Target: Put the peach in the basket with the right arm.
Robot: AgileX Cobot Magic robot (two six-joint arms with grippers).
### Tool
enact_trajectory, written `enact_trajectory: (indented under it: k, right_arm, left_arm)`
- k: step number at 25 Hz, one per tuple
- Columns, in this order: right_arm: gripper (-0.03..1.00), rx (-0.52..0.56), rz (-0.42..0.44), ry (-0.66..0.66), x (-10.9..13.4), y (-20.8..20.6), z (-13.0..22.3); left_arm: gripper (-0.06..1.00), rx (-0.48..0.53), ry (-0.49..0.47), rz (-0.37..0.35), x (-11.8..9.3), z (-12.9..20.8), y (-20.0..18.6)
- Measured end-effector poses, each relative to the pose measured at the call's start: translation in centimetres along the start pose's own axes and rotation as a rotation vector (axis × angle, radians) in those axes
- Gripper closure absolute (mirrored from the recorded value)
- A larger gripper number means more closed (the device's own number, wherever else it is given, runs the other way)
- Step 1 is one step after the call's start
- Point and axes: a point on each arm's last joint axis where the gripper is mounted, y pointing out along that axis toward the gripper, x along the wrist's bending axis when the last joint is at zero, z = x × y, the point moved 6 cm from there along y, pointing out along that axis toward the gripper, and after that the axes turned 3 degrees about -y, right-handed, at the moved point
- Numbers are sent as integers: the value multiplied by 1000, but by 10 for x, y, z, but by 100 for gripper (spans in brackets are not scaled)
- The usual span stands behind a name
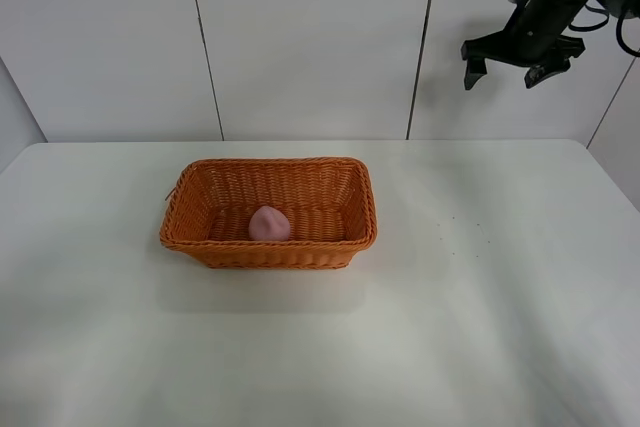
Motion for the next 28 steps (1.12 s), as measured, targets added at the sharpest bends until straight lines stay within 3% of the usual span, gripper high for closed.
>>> enact_trajectory:
  k: [8,17,22,28]
  right_arm:
    - [27,80,-2,-11,1,-65,49]
    - [27,181,-9,-10,4,-158,190]
    - [27,203,-11,-18,5,-181,278]
    - [27,-16,-4,-56,6,-190,349]
  left_arm:
    - [-5,0,0,0,0,0,0]
    - [-5,0,0,0,0,0,0]
    - [-5,0,0,0,0,0,0]
    - [-5,0,0,0,0,0,0]
